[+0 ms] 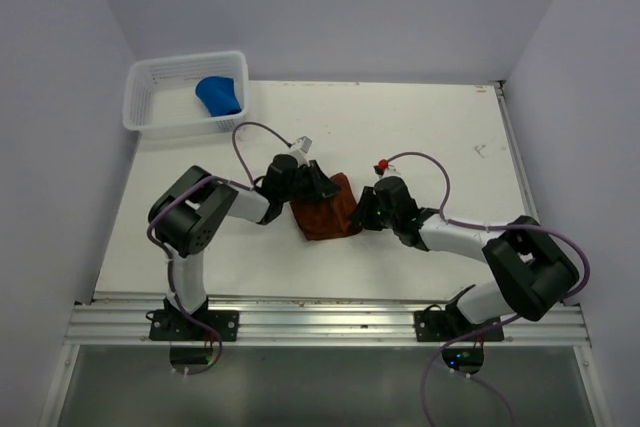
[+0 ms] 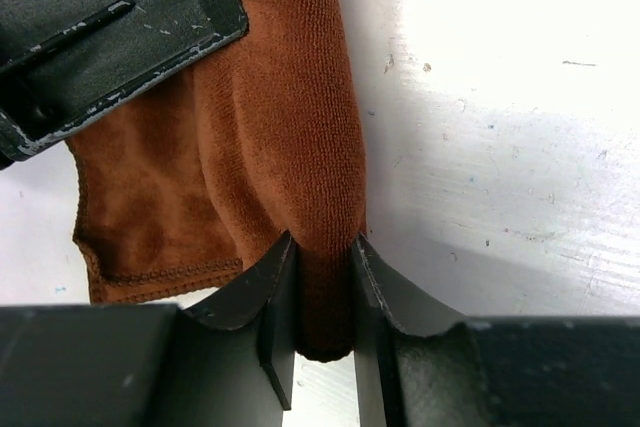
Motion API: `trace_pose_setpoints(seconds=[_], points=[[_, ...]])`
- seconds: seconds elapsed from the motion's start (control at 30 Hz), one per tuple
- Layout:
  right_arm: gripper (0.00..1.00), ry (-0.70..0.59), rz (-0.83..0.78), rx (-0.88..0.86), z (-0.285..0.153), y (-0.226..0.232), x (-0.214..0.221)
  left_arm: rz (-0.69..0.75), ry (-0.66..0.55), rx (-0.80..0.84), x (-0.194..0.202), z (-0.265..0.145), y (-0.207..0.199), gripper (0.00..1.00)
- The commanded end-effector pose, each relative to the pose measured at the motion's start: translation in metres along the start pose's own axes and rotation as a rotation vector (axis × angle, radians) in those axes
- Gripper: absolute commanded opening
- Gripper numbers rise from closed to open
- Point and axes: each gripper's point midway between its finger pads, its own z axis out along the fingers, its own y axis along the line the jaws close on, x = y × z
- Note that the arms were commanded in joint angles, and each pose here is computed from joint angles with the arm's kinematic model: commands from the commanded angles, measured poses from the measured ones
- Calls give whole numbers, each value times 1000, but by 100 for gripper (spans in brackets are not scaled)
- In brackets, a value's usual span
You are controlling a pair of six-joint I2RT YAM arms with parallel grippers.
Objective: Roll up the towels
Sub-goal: Roll the towel
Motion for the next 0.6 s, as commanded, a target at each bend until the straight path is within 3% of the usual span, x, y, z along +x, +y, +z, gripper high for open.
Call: trace_pose_setpoints(seconds=[0.0,0.13,0.2,0.3,0.37,0.57], points=[[23,50,-52,50,-3,-18,17,32,-84,5,-29,-7,-6,0],[14,35,-53,61,-4,-20,14,38,-81,-11,-30,-7,1,2],[13,19,-53,69,-5,-21,10,50,-82,1,-33,-8,-2,20],[9,12,-69,63,-5,-15,2,69,-96,-8,-39,-13,-6,30],[0,22,-85,61,-5,-12,0,79,-111,-30,-46,-18,-8,36],[0,6,-158,60,-8,3,-18,58,-103,-132,-61,-30,2,59]])
